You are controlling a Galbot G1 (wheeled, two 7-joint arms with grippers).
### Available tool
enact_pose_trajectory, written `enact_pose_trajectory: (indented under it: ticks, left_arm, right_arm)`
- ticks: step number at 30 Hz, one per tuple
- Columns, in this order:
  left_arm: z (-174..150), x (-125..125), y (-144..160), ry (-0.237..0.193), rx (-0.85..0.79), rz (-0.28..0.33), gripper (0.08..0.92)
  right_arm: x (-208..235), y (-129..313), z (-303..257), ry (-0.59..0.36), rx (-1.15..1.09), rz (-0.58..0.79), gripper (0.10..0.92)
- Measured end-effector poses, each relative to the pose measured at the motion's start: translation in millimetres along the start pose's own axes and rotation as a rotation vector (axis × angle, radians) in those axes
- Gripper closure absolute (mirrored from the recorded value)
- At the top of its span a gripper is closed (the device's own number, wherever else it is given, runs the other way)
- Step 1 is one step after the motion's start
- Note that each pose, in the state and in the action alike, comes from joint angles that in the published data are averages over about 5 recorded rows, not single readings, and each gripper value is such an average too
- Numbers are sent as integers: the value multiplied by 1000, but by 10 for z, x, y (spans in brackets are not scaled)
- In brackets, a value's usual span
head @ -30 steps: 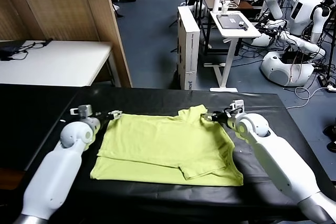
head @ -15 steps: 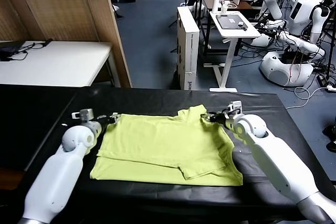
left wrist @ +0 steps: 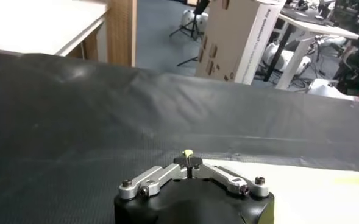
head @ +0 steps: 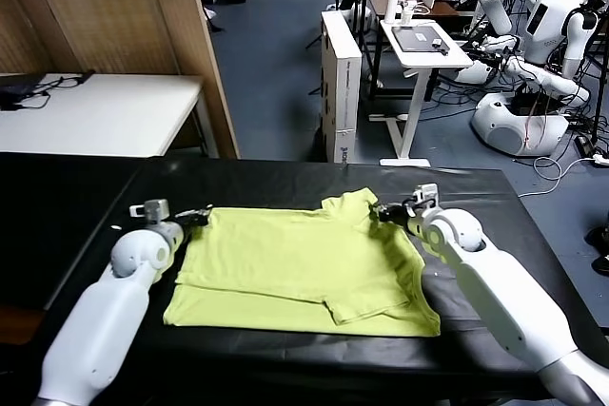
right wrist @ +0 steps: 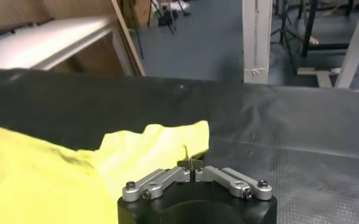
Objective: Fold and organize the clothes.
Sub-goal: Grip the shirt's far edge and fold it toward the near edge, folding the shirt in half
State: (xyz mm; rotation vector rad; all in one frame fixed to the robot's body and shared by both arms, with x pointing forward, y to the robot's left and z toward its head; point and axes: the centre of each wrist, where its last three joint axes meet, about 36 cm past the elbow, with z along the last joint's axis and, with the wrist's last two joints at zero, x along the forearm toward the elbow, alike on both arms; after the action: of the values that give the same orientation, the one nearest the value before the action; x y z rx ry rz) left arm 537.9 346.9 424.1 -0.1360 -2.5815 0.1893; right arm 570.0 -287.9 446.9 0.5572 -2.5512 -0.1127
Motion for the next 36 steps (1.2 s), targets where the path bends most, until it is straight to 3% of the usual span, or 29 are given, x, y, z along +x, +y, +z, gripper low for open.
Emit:
enact_pose_trajectory:
  ticks: [8,20,27,36]
  left_arm:
    - [-20,326,-2,-38,1,19,852]
    - [155,1152,-141,-101,-19,82,852]
    - [233,1547,-141,-105,-35,72,852]
    - [510,1791,-94,-48,-59,36,852]
  right_arm:
    - [329,75,1,-40,10,-25,883]
    - [1100,163,80,-61,79,-29,883]
    - [1514,331,241,53,136,-11,883]
    - [1691,473,484,223,180,-9,883]
